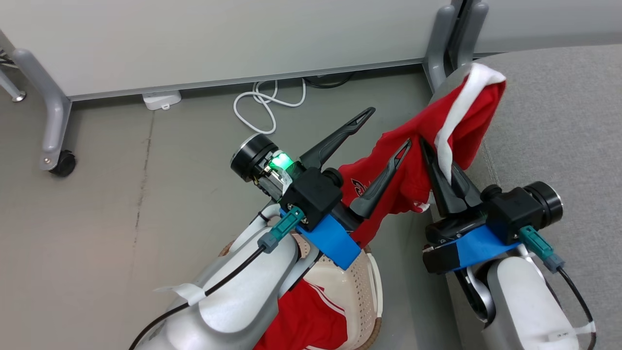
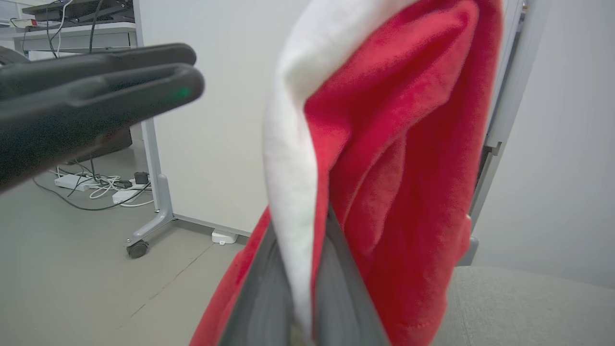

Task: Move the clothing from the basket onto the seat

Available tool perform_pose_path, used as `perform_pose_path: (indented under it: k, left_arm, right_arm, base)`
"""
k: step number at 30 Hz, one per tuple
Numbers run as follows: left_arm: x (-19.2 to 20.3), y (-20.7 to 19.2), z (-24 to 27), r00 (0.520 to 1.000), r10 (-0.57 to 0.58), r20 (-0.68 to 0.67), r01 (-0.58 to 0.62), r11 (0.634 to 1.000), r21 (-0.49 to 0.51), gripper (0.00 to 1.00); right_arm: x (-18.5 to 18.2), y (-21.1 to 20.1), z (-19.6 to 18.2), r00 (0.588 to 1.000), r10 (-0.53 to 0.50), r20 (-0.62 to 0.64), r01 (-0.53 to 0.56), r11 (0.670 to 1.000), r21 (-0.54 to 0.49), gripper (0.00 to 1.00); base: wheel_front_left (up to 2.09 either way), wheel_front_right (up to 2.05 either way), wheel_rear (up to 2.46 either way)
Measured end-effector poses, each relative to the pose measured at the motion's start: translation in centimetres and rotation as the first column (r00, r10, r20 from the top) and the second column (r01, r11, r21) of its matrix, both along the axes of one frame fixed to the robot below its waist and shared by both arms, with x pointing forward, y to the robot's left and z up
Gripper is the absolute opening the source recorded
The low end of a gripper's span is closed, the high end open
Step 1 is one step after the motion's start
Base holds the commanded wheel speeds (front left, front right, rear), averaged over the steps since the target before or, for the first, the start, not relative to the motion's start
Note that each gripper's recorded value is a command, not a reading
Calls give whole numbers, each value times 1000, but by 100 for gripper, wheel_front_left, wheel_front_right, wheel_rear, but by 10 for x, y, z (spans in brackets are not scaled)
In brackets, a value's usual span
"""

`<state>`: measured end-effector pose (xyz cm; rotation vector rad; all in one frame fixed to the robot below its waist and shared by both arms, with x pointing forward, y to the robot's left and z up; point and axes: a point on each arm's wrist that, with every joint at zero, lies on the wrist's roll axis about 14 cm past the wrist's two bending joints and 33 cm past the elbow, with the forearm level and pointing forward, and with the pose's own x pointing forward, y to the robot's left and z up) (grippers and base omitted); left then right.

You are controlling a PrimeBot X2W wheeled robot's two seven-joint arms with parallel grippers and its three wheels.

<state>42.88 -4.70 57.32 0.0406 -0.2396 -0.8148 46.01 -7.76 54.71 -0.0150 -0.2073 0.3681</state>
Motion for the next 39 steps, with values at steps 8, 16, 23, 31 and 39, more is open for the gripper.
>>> perform_pose_path:
  k: [8,16,23,31,39]
  left_arm:
    - [-5,-17,-18,998,-60,-34,61,998,13,100]
    - [-9,-38,-38,989,-138,-62,140,990,32,100]
    - [-19,-65,-49,969,-235,-73,238,970,39,100]
    - [-28,-86,-56,948,-309,-82,312,949,35,100]
    - [-33,-95,-59,937,-339,-87,343,939,30,100]
  right_arm:
    - [-6,-44,-13,992,-122,-26,121,992,-32,0]
    - [-14,-92,-15,967,-254,-26,253,966,-46,0]
    - [-31,-137,-15,927,-374,-26,372,926,-54,0]
    - [-57,-184,-16,864,-503,-28,500,863,-75,0]
    - [-74,-213,-16,814,-580,-25,576,812,-91,0]
  base:
    - [0,0,0]
    - [0,0,0]
    - [0,0,0]
    - [0,0,0]
    - [0,0,0]
